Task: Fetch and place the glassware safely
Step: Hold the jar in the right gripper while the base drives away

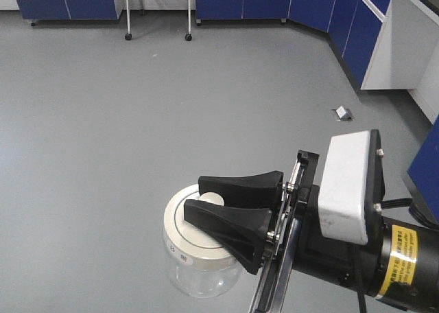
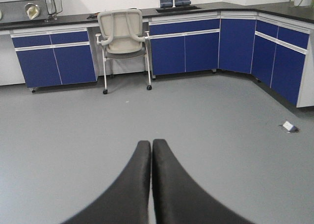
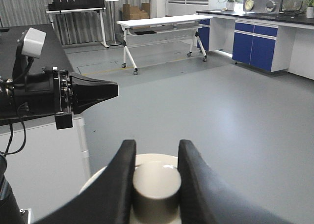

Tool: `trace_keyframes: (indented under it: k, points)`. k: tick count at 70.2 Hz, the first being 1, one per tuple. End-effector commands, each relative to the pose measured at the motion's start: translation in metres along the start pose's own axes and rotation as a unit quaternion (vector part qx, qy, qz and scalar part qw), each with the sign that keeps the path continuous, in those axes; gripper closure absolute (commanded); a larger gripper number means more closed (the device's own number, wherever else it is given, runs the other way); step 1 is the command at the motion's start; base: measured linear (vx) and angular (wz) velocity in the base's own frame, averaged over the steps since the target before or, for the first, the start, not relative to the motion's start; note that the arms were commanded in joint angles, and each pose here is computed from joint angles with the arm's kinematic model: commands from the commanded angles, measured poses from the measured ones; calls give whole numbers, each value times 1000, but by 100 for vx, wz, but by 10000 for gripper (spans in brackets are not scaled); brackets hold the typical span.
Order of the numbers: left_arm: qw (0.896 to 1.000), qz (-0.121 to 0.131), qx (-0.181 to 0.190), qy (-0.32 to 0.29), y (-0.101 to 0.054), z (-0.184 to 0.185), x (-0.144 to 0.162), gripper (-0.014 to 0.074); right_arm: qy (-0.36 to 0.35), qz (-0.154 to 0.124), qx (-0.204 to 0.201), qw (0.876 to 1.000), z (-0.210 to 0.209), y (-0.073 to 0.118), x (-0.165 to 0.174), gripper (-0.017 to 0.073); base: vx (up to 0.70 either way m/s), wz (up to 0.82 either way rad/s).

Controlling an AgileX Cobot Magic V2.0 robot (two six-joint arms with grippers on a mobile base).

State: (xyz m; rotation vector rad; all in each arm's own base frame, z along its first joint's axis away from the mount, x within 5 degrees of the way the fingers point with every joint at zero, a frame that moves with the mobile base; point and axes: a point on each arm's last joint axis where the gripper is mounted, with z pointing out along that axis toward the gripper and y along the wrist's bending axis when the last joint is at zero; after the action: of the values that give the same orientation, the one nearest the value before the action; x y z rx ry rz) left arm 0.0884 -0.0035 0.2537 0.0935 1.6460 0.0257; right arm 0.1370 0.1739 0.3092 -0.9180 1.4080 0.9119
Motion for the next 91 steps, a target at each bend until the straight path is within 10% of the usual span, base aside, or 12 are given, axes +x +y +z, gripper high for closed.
trace_keyframes:
  k: [1,91]
  points:
    - [999,-8,4,-45,0,0,-15,601,-59,-2,-22,998,-2,5,-22,559,57,0]
    - [999,-8,4,-45,0,0,-15,601,-59,-2,-22,998,-2,5,-22,559,60,3]
